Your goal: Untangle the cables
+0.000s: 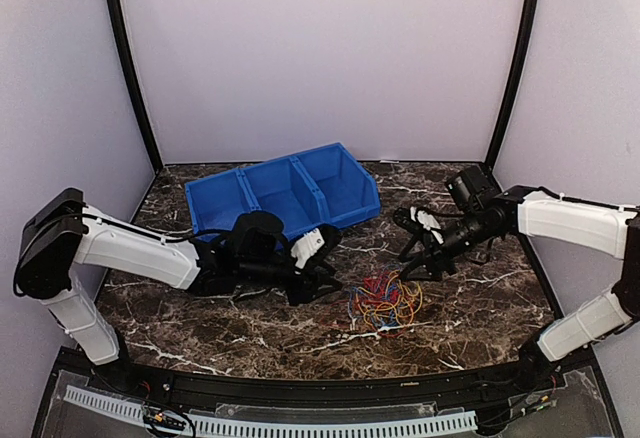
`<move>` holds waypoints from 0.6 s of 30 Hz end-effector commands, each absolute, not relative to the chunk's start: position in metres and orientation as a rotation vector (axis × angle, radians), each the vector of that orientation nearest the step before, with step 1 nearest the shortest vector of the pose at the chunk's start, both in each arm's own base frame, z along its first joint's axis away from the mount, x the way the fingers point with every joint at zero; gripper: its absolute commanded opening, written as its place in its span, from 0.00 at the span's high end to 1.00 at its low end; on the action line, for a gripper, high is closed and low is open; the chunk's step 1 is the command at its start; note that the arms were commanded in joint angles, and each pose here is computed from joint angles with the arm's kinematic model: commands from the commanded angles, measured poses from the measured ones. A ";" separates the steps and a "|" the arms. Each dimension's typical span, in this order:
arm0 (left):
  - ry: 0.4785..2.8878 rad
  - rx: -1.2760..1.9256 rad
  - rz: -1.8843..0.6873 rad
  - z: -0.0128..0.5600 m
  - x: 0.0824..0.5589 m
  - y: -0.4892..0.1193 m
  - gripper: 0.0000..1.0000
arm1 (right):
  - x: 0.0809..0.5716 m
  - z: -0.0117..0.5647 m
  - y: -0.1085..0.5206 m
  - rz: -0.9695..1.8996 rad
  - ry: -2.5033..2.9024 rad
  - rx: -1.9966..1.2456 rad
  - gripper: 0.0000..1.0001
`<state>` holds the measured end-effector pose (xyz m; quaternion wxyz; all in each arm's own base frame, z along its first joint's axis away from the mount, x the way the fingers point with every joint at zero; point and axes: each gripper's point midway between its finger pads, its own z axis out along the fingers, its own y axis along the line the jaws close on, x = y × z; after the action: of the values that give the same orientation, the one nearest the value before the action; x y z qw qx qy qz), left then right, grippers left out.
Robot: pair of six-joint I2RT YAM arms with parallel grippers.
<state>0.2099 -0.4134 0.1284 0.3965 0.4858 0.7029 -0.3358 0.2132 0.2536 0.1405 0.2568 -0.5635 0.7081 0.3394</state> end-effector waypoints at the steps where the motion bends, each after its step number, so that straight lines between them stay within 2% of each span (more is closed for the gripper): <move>1: 1.662 1.364 -0.846 0.136 0.209 -0.435 0.64 | 0.206 0.143 0.257 0.961 1.880 -1.541 0.43; 11: 1.659 1.540 -0.785 0.098 0.209 -0.458 0.66 | 0.205 0.141 0.256 0.965 1.896 -1.543 0.42; 18: 1.640 1.608 -0.758 0.090 0.212 -0.468 0.76 | 0.204 0.137 0.257 0.982 1.912 -1.545 0.42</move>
<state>0.2153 -0.4623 0.0860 0.3577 0.5987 0.6525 -0.2964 0.2085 0.2535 0.1376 0.2503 -0.5624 0.7071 0.3479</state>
